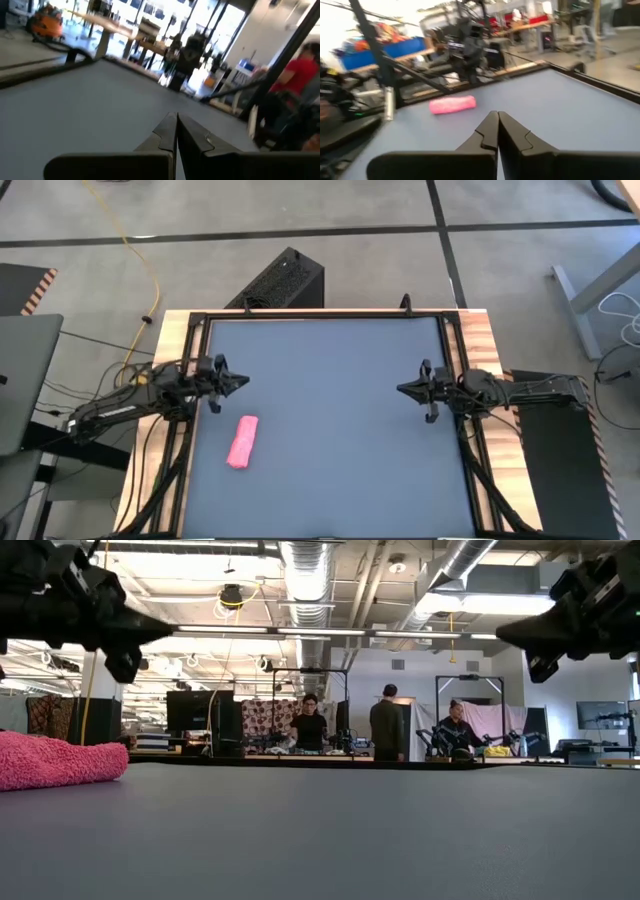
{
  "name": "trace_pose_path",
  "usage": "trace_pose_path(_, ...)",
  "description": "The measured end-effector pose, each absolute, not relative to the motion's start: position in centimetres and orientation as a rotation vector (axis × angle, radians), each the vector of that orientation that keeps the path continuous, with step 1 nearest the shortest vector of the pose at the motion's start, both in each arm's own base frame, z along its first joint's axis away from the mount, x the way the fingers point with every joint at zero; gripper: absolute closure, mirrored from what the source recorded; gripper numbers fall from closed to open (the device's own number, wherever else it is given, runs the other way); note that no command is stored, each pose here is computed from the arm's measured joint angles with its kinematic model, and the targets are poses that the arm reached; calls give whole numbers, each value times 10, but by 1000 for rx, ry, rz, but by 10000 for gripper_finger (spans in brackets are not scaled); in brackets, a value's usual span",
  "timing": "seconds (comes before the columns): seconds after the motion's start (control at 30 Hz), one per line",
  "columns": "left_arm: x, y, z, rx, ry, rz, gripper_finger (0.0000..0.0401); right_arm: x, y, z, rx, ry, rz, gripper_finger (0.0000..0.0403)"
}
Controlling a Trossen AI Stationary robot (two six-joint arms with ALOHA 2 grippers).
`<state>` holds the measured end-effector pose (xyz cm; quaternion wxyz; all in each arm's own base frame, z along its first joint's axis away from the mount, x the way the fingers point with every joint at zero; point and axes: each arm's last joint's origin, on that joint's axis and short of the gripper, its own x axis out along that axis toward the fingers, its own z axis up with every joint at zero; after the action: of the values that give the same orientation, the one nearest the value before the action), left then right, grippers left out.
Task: Roll towel
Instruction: Return to Home Position
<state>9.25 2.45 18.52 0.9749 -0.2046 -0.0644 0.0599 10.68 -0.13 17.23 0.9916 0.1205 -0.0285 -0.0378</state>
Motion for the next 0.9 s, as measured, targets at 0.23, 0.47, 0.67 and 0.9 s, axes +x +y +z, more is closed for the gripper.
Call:
trace_pose_path(0.23, 95, 25, 170, -283, -57, 139, 401, 107, -3, 168, 238, -22, -127, 368)
trace_pose_path(0.47, 96, 26, 170, -129, -48, 163, 401, 107, -3, 166, 236, 1, -127, 370)
trace_pose_path(0.67, 95, 28, 168, -139, -35, 228, 401, 107, -3, 164, 233, 24, -129, 369)
trace_pose_path(0.9, 95, 30, 167, -141, -28, 318, 401, 107, -3, 161, 230, 53, -132, 370)
